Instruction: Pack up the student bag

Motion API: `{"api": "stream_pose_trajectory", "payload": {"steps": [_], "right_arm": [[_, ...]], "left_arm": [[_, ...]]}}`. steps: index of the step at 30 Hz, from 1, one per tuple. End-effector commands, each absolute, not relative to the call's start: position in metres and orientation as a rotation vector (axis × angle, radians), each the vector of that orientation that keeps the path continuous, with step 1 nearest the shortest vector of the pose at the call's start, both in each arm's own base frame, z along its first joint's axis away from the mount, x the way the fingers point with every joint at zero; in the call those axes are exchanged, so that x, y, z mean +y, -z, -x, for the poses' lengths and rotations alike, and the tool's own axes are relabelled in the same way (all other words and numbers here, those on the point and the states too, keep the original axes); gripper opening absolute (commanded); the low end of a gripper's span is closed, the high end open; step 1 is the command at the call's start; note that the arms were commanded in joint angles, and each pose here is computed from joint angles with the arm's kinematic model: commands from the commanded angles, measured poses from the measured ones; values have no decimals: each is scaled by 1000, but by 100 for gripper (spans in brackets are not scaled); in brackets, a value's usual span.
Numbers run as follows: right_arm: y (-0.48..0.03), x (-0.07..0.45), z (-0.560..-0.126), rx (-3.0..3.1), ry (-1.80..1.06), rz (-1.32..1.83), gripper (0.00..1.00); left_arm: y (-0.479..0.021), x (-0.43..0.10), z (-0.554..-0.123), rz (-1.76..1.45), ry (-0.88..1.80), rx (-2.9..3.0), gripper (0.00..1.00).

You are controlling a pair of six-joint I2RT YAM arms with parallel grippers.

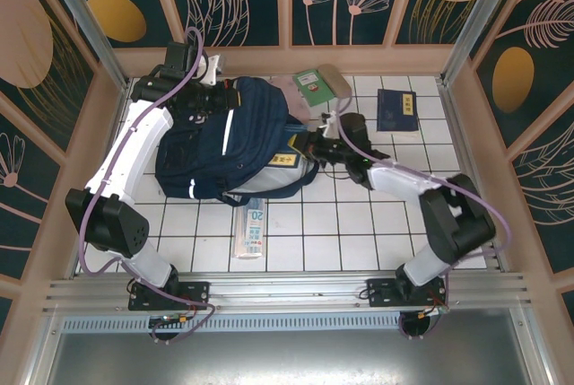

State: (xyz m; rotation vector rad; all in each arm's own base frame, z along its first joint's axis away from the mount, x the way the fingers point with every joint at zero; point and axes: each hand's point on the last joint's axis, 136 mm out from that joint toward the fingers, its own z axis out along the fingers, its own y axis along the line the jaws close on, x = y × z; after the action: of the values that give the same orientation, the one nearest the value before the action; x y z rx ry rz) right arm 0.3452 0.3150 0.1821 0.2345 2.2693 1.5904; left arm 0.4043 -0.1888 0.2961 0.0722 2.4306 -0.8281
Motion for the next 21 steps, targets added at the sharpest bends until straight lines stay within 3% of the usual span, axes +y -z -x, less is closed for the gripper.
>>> {"api": "stream_pose_trajectory", "payload": {"steps": [1,10,11,13,15,17,21], "right_arm": [[-204,349,-372,2143,-1631,-255,0],[-160,439,-416,2202,-1606,-331,0],[-154,445,-419,2221,-1586,-336,6],[-139,451,-421,2271,-1526,-343,39],[-133,446,-420,2279,-1490,-348,58],[-137,436,-420,2251,-1459,-361,64],[-152,418,-416,2219,-1409,-337,67]], "left_arm": [[-361,-206,-409,-178,954,2197,0],[-366,-206,-405,-157,977,2184,0],[-365,-205,-405,-152,977,2185,0],[-364,-202,-406,-130,971,2188,0],[-363,-200,-407,-121,970,2189,0],[-363,-199,-406,-114,968,2189,0],[-361,-196,-410,-89,952,2193,0]]}}
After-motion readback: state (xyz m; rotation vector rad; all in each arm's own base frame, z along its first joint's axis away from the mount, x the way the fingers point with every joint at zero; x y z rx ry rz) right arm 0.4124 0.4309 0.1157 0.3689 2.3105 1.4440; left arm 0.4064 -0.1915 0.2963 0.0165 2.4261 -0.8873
